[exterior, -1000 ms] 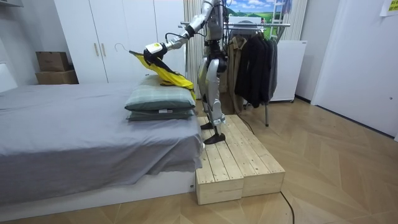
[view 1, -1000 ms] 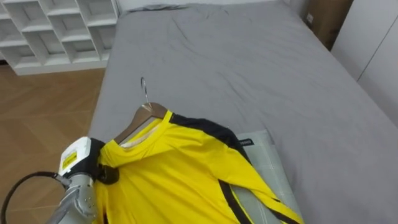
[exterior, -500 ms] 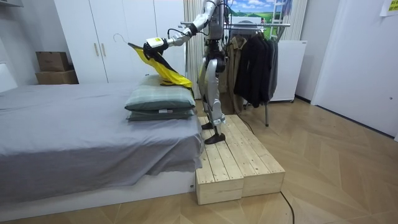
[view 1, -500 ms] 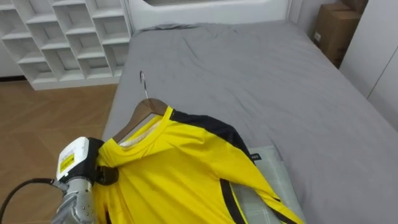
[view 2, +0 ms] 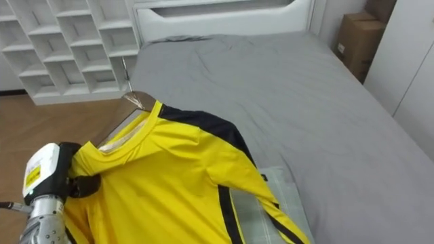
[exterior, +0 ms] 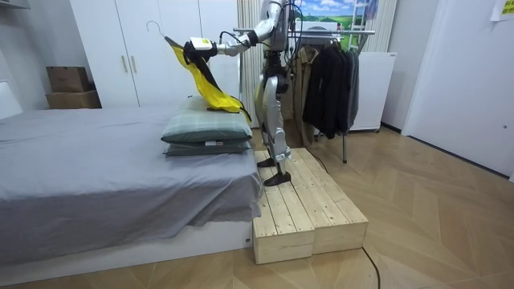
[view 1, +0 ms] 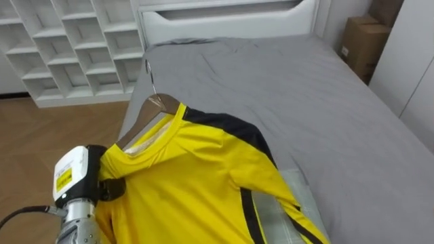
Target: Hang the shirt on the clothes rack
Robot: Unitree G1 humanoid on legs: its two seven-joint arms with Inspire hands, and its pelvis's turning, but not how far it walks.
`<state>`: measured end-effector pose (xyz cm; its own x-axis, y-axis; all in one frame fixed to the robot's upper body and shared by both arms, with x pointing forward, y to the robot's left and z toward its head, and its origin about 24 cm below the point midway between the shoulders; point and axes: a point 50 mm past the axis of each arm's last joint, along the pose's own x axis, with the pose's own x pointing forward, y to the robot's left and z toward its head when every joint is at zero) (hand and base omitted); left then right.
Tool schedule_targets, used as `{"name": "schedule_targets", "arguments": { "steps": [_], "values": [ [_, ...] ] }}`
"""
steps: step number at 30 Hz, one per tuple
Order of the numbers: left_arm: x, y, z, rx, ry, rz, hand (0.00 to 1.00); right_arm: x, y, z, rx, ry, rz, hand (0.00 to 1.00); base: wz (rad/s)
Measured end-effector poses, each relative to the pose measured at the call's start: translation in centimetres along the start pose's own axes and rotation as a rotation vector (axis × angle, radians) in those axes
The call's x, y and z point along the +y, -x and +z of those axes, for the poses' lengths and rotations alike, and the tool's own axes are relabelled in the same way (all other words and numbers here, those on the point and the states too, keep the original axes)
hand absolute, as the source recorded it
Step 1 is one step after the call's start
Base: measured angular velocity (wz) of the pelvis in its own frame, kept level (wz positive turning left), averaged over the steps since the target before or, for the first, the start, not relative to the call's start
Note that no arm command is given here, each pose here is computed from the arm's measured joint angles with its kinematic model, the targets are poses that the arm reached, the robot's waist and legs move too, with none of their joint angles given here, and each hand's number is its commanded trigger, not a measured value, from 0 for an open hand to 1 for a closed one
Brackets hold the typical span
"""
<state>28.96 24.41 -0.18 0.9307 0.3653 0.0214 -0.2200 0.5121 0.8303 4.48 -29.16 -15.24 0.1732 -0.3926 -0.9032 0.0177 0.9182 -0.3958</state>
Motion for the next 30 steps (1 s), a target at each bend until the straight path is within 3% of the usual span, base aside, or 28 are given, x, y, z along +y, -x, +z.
{"name": "schedule_targets", "arguments": {
  "steps": [6,12,21,30],
  "values": [
    [0.2,0.1,0.0,0.0,-0.02,0.015,1.0,-2.7,-0.1,1.3,-0.014,-0.05,-0.125,0.0,-0.01],
    [0.4,0.2,-0.4,0.004,-0.021,0.035,1.0,-6.4,0.9,7.2,-0.249,-0.02,-0.334,0.0,0.01],
    [1.6,0.4,0.9,-0.067,0.01,0.087,1.0,-8.9,6.0,15.8,-0.689,0.184,-0.657,0.0,0.0],
    [1.6,1.0,0.7,-0.082,-0.016,0.084,1.0,-9.3,11.8,20.5,-0.994,0.283,-0.863,0.0,-0.01]
  ]
}}
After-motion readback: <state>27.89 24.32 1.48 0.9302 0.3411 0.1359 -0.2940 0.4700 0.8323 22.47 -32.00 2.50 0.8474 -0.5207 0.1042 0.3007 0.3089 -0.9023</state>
